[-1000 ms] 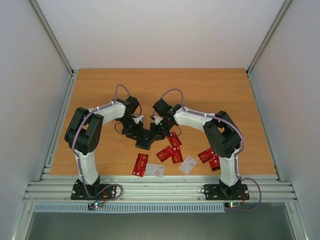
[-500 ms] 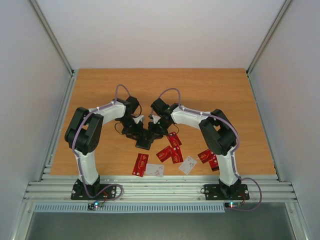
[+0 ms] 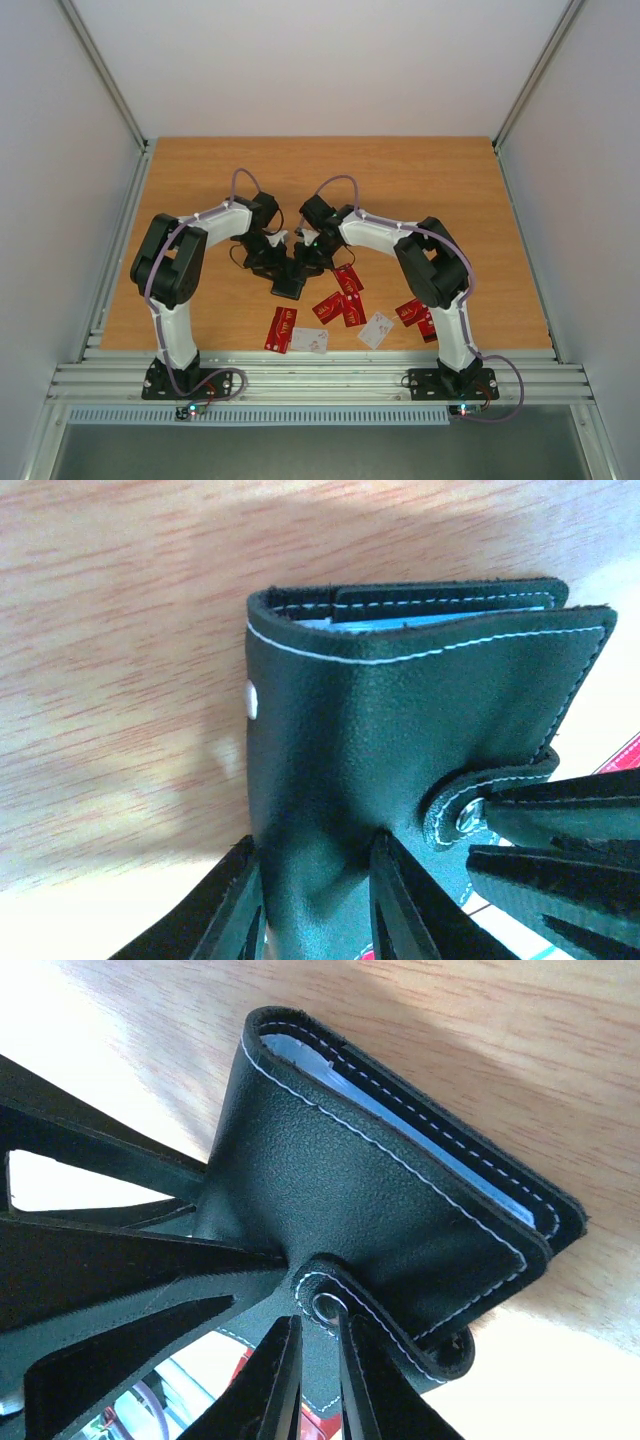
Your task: Put the credit cards into the card holder
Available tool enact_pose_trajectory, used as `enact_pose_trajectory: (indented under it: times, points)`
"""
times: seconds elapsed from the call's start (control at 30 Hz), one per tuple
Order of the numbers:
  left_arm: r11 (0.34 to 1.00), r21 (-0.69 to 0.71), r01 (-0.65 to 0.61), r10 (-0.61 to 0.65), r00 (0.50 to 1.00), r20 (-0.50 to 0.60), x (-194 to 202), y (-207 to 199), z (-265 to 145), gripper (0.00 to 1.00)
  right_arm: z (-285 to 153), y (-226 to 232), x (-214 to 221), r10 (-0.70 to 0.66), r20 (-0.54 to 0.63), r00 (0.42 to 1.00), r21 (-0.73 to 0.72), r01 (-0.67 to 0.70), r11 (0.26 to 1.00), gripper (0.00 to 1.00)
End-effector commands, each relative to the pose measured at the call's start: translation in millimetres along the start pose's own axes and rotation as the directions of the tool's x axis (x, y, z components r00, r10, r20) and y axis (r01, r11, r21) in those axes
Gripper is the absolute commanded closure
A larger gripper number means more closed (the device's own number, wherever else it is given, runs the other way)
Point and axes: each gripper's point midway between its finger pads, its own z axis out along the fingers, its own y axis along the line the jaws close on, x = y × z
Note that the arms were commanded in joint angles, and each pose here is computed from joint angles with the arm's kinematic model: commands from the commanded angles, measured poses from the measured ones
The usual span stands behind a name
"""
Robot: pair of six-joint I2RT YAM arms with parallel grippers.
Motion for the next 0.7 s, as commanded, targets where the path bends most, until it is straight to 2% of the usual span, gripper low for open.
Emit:
enact_pose_trajectory:
  times: [0.0,0.67]
  points:
    - [0.999,-0.021,-0.024,0.024,1.000,0.007,-9.8,-0.2,15.6,0.70,11.4,8.0,-2.0,-0.037,-0.013,0.999,-0.014,0.037,0.999,0.88]
    - [1.000,-0.020,-0.024,0.024,1.000,0.006,-11.9,-0.1,17.5,0.70,18.7,14.8,14.2,-0.027,-0.087,0.996,-0.025,0.025,0.999,0.88]
